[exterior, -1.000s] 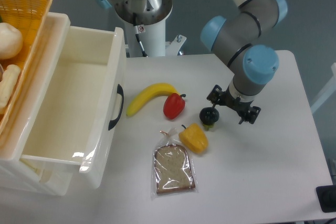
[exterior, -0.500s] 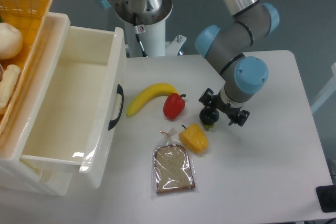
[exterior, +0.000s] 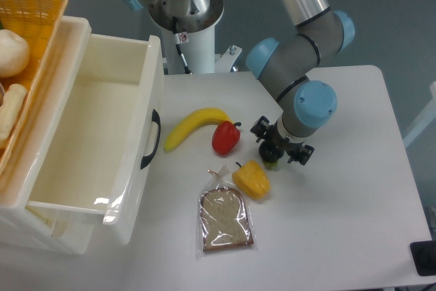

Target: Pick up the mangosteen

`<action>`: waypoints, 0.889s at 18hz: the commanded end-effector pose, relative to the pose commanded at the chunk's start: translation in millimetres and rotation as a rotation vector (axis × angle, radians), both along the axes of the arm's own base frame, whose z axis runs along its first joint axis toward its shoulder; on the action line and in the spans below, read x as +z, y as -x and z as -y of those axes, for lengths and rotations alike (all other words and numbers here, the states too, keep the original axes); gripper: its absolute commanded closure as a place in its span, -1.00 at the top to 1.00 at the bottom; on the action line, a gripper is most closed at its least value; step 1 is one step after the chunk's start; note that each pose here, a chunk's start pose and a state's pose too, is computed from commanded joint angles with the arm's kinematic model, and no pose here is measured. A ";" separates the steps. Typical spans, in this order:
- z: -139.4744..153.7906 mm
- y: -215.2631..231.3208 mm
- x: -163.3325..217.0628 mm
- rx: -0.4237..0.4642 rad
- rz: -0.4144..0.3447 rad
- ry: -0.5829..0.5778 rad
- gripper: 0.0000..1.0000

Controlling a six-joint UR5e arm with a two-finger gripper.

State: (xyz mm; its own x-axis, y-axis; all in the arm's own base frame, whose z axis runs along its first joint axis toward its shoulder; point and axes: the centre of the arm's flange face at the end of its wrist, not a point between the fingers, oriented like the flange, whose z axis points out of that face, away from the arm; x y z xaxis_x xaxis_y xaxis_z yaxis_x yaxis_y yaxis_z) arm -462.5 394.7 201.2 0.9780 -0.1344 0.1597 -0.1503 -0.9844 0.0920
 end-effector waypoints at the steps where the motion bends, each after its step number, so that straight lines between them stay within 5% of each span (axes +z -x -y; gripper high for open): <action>1: 0.1 0.1 0.0 0.000 -0.001 0.001 0.36; 6: -0.7 2.2 1.9 -0.001 -0.017 -0.004 -0.31; 12: -5.3 18.8 29.4 0.002 -0.064 -0.040 -0.41; 16: -19.4 43.3 66.1 -0.021 -0.137 -0.083 -0.95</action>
State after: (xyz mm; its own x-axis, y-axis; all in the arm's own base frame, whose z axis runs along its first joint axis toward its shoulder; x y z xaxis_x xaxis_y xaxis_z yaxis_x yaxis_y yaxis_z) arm -505.8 414.1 267.2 0.9867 -0.1619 0.0123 -0.1622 -0.9863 0.0316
